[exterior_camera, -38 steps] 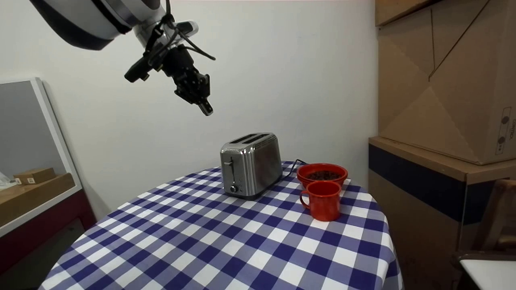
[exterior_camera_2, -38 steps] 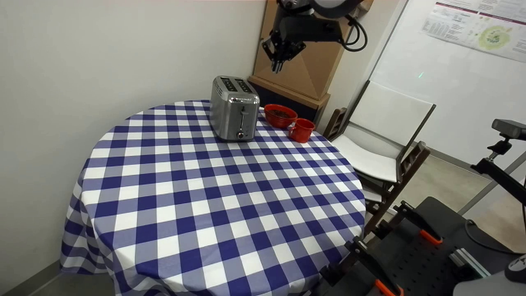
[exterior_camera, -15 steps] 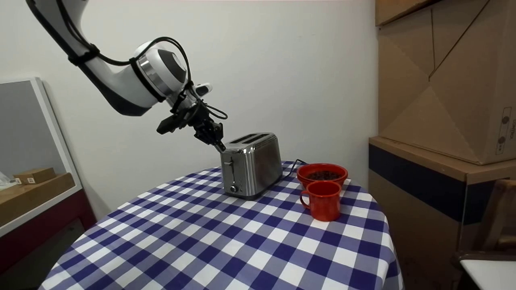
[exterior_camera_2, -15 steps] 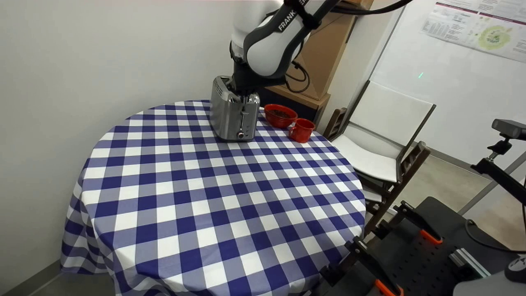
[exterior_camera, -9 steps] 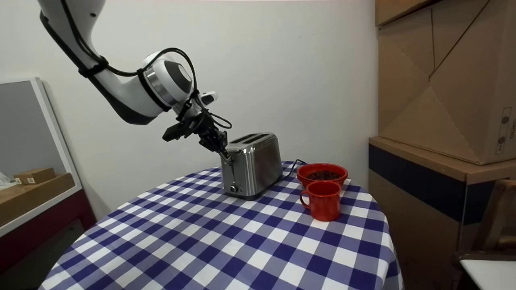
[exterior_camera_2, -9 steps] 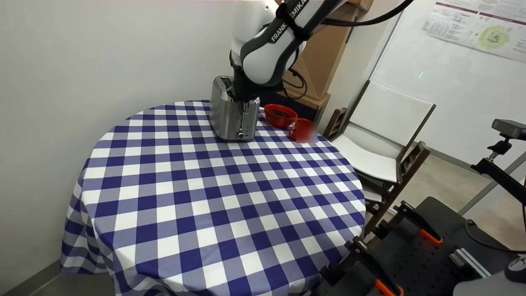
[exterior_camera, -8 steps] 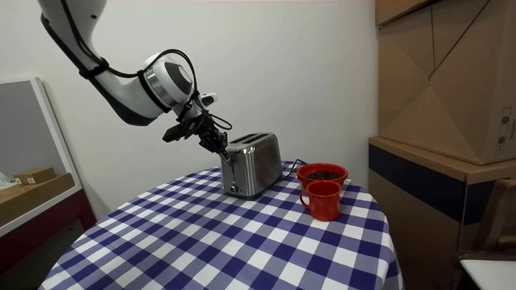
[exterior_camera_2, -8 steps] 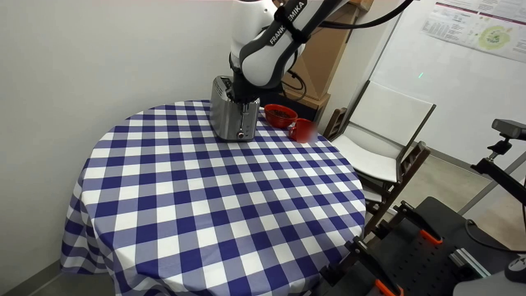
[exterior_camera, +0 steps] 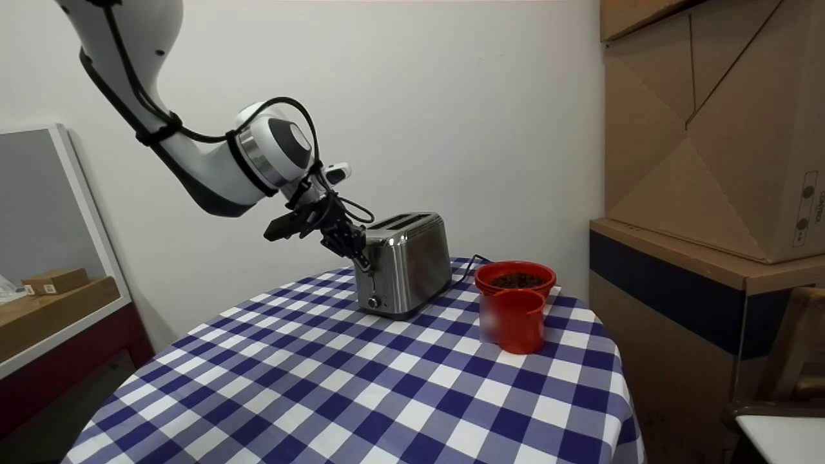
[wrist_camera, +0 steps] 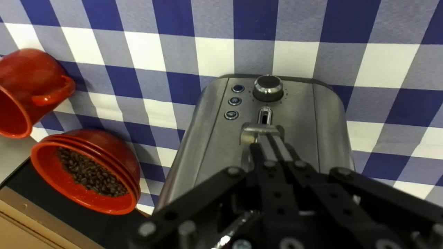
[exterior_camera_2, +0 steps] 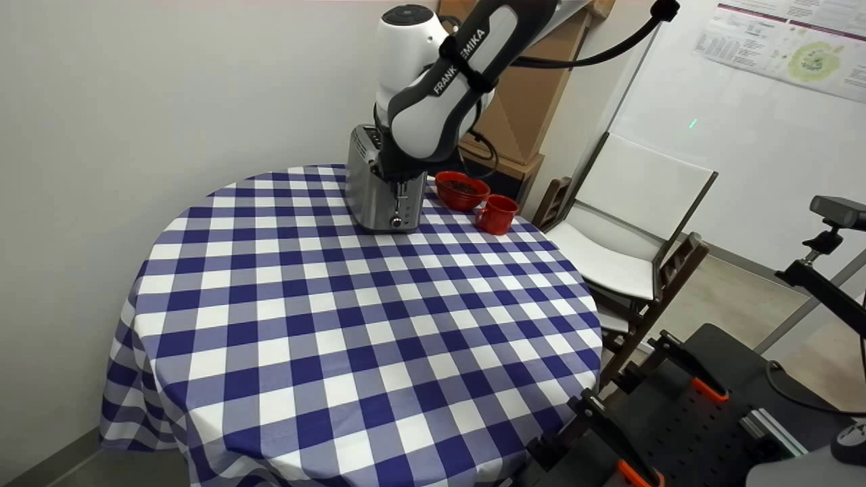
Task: Push down the switch of the toaster
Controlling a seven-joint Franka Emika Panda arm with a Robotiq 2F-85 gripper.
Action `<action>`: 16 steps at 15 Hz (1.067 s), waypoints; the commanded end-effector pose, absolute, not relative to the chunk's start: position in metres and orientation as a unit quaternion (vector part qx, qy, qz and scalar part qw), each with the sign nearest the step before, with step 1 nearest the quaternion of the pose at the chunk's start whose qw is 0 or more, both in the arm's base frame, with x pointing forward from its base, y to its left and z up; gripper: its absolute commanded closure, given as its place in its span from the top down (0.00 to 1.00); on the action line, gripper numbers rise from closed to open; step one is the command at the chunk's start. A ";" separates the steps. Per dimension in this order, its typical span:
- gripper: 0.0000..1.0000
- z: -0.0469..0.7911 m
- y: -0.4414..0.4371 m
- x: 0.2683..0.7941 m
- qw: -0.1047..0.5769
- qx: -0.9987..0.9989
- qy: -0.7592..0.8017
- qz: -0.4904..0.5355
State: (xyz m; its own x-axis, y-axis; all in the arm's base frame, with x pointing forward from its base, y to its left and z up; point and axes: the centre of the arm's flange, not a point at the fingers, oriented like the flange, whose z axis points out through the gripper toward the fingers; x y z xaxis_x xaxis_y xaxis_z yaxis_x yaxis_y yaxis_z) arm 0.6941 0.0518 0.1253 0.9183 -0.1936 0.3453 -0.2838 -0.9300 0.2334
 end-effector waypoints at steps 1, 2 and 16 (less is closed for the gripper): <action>0.00 0.095 0.045 0.702 0.134 0.970 -0.115 0.166; 0.00 0.088 0.043 0.701 0.131 0.970 -0.117 0.166; 0.00 0.115 0.026 0.681 0.072 0.978 -0.140 0.138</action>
